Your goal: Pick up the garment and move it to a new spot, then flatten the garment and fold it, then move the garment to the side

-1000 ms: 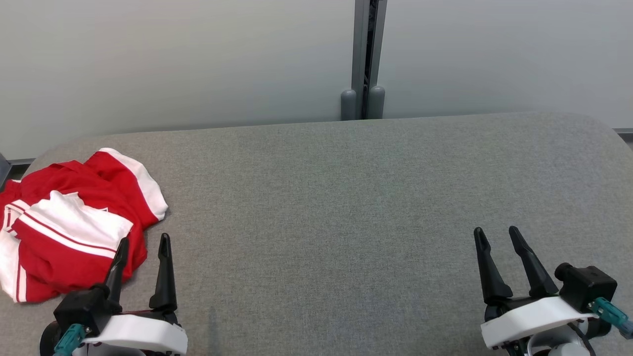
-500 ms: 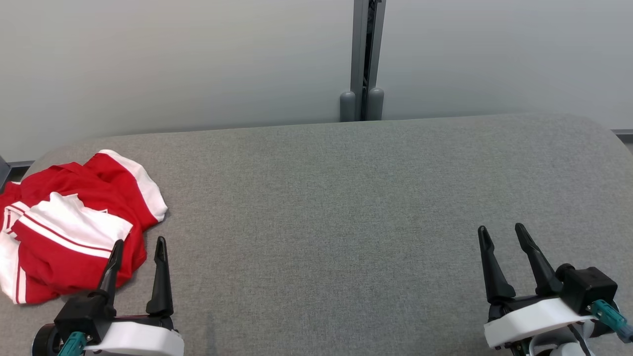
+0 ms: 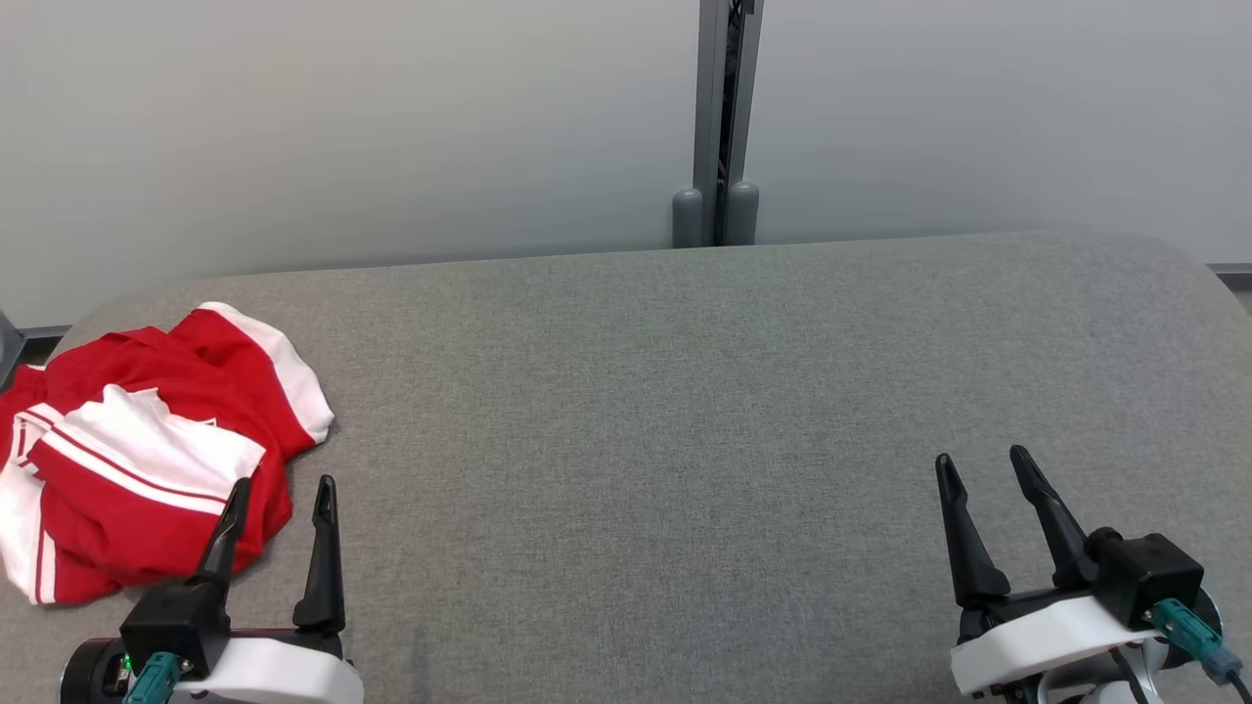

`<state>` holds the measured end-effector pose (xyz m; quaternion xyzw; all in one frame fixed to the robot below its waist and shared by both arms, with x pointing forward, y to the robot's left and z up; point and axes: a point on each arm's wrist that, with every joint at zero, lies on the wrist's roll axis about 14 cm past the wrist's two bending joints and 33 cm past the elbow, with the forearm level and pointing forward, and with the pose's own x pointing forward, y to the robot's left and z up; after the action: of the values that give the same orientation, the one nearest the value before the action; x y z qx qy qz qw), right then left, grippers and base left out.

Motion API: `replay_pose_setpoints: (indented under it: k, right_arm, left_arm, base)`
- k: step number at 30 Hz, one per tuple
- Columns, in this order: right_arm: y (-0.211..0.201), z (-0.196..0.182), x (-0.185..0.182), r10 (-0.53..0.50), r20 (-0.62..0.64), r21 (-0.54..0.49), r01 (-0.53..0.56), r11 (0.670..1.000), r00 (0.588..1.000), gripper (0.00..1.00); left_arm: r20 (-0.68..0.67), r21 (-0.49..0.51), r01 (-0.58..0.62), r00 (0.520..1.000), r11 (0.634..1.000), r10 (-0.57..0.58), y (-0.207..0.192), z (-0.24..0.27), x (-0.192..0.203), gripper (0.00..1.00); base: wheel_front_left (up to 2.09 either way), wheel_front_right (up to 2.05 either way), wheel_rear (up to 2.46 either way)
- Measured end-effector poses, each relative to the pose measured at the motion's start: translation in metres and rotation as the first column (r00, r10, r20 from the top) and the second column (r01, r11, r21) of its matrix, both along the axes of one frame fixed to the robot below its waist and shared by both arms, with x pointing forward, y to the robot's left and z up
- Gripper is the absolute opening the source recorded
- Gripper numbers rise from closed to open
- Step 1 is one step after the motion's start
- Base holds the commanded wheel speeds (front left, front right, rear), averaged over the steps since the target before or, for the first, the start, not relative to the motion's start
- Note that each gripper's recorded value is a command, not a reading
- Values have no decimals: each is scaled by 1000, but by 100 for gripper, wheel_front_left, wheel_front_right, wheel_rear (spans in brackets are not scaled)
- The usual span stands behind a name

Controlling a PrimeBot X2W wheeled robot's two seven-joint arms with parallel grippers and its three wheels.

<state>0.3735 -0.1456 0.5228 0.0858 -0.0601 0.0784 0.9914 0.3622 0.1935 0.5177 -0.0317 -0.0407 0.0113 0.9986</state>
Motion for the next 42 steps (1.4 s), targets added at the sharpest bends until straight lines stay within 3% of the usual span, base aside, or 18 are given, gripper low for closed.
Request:
replay_pose_setpoints:
  k: [25,42]
  right_arm:
    - [4,-10,3,12,-42,13,-11,1000,999,100]
    - [70,-18,19,197,-68,10,-197,980,978,100]
  left_arm:
    - [-31,-30,-50,998,998,49,14,-4,-8,100]
    - [-58,-31,-262,964,965,260,79,-17,-54,100]
  base:
    - [0,0,0]
    - [0,0,0]
